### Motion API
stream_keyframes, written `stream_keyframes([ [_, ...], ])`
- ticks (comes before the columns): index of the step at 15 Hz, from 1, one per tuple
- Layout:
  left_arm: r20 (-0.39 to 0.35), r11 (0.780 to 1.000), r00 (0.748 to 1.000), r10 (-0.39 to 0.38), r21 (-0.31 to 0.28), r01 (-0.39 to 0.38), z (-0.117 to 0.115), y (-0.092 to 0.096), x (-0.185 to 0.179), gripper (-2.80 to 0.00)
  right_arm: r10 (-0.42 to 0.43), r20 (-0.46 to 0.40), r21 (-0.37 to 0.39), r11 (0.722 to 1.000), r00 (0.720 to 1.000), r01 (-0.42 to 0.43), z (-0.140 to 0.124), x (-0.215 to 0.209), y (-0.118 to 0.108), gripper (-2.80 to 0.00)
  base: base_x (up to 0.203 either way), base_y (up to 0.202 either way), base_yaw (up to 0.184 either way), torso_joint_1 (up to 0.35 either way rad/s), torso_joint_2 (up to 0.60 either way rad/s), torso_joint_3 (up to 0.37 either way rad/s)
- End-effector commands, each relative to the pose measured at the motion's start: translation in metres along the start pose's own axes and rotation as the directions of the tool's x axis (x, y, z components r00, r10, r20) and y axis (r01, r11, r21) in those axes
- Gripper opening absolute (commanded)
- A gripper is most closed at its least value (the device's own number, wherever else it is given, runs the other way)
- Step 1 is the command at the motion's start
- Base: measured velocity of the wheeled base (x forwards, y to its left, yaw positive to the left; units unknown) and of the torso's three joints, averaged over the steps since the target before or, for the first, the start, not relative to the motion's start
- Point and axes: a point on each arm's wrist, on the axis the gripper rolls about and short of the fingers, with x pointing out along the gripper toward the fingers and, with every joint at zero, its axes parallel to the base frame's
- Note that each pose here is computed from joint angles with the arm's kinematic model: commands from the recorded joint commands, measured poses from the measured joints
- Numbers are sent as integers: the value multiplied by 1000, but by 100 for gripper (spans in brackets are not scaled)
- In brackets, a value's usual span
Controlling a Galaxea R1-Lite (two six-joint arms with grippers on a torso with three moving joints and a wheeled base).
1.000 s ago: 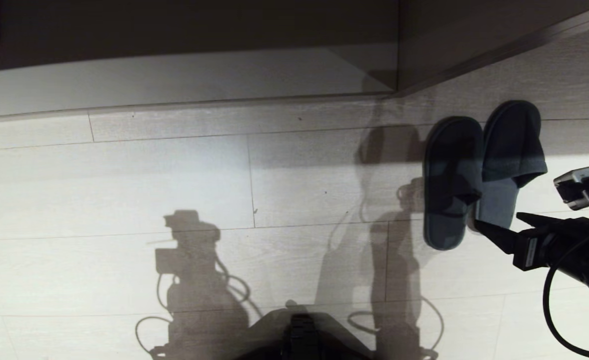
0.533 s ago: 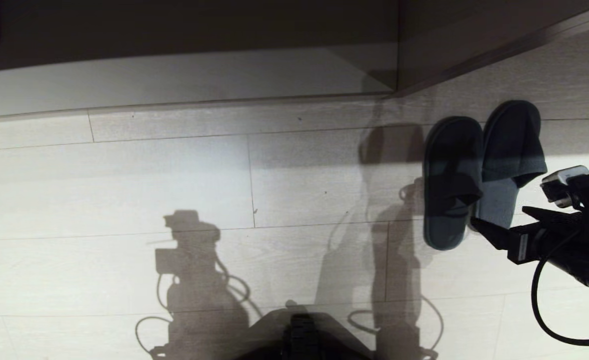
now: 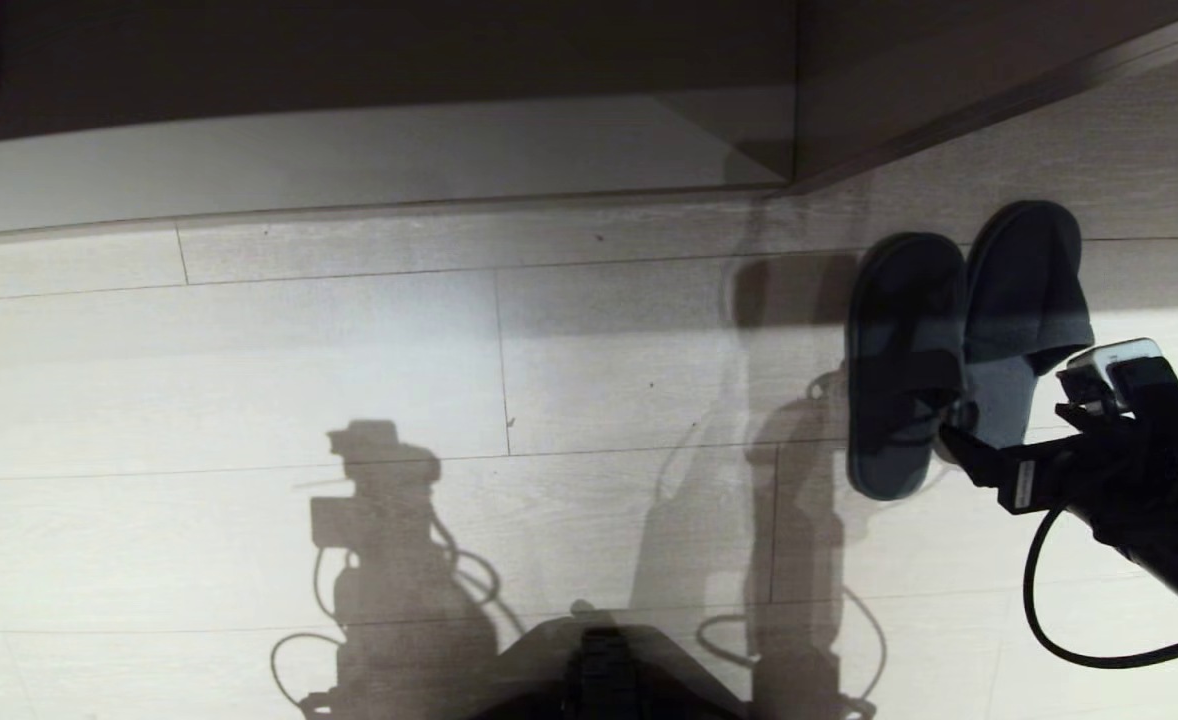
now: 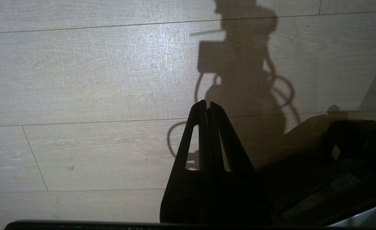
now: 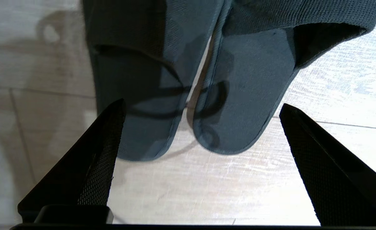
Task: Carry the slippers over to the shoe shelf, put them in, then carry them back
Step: Pick up the slippers on the floor
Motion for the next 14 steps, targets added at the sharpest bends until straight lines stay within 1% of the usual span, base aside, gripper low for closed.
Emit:
stream_keyframes([
  [1,1,1000,1000,1,0,-1,0,0,0,-280,-39,5,15,999,999,39,-13,20,4,0,0,0,0,0,0,0],
  [3,1,1000,1000,2,0,-2,0,0,0,-280,-78,94,38,996,993,75,-8,30,3,0,0,0,0,0,0,0],
  [5,1,1000,1000,1,0,-1,0,0,0,-280,-88,133,46,995,987,83,-3,38,3,0,0,0,0,0,0,0],
  [9,0,1000,1000,1,0,-1,0,0,0,-280,-100,180,62,994,979,90,7,48,2,0,0,0,0,0,0,0],
  [12,0,1000,1000,1,0,-1,0,0,0,-280,-101,167,69,994,981,91,3,57,3,0,0,0,0,0,0,0],
  [14,0,1000,1000,1,0,-1,0,0,0,-280,-112,204,83,992,973,96,9,64,3,0,0,0,0,0,0,0],
])
